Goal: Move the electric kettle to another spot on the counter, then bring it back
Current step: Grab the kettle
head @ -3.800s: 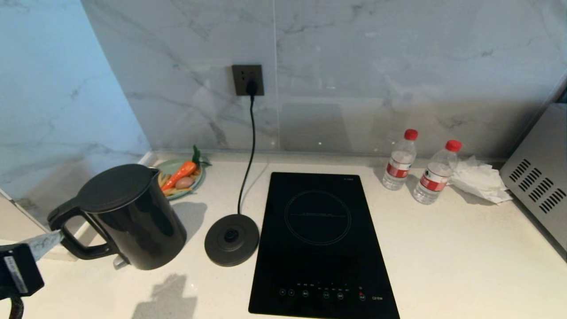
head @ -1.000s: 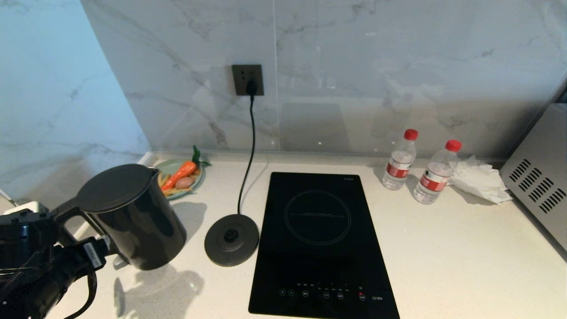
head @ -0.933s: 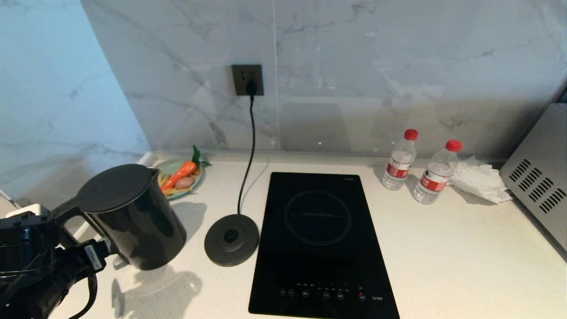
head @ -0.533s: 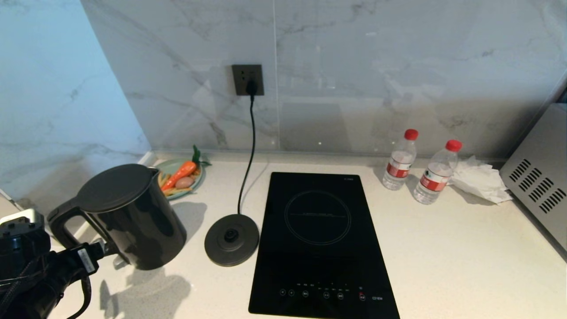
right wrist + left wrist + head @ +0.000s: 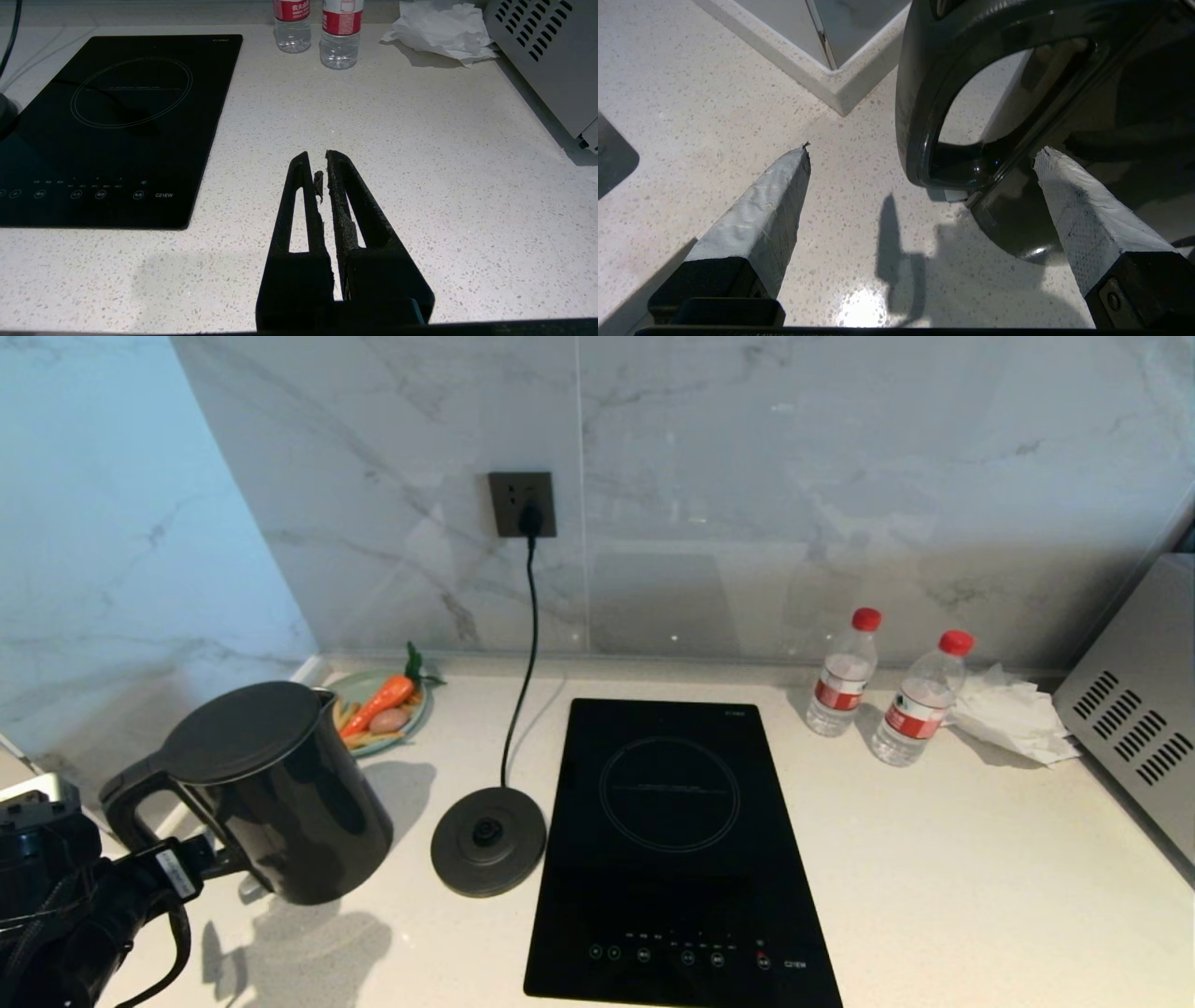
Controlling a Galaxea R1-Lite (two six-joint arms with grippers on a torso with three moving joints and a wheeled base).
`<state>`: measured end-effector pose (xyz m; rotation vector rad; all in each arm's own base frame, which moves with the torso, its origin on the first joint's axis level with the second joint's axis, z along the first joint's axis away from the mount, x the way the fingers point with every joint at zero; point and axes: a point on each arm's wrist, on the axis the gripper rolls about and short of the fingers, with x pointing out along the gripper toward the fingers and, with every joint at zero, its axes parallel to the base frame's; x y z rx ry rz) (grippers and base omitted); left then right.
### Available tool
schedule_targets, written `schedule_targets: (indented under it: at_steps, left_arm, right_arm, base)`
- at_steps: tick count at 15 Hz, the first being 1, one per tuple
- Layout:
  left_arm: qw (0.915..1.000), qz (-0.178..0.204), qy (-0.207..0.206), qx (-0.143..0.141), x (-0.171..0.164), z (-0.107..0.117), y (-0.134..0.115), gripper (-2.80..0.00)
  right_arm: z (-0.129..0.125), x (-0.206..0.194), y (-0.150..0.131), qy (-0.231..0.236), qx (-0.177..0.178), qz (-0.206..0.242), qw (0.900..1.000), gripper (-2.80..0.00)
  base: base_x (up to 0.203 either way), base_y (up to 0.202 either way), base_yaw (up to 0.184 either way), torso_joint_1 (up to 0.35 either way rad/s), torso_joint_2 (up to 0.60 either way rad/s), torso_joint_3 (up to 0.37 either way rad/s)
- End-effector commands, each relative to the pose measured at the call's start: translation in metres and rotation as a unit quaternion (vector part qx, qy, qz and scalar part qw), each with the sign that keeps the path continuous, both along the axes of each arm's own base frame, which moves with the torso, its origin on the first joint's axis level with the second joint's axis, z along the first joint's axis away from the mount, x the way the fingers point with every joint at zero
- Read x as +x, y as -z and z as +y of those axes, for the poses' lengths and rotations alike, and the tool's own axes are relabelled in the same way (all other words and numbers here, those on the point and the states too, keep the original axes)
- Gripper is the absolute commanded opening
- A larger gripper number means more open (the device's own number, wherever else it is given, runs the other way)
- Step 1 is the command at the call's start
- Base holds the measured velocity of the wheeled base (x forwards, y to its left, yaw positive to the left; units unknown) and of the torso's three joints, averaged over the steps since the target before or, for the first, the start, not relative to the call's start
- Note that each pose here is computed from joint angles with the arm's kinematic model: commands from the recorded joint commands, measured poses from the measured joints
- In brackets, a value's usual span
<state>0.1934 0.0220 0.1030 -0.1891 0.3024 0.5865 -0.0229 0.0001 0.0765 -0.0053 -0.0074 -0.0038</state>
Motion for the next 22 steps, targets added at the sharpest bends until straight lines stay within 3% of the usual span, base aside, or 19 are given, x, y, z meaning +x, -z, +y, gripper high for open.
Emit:
schedule_targets:
  at_steps: [1,6,12,22]
  left_arm:
    - [1.0,0.004,-0.007,0.001,0.005,0.003,0.01,0.0]
    - [0.9999,-0.004,-0.009,0.005,0.005,0.005,0.008,0.0]
    - [0.9993,-0.019,-0.024,0.022,0.004,0.022,0.0,0.0]
    - [0.9994,-0.015,-0.017,0.026,0.018,0.022,0.002,0.0]
  right_arm:
    - [0.0,0.0,0.0,0.0,0.0,0.0,1.0,-2.8]
    - [0.0,0.0,0.0,0.001,0.0,0.0,1.0,-2.8]
    - [0.0,0.0,0.0,0.0,0.0,0.0,1.0,-2.8]
    - [0.0,0.0,0.0,0.0,0.0,0.0,1.0,-2.8]
  base:
    - [0.0,0.0,0.0,0.0,0.0,0.0]
    - [0.0,0.0,0.0,0.0,0.0,0.0]
    - [0.0,0.0,0.0,0.0,0.0,0.0]
    - [0.0,0.0,0.0,0.0,0.0,0.0]
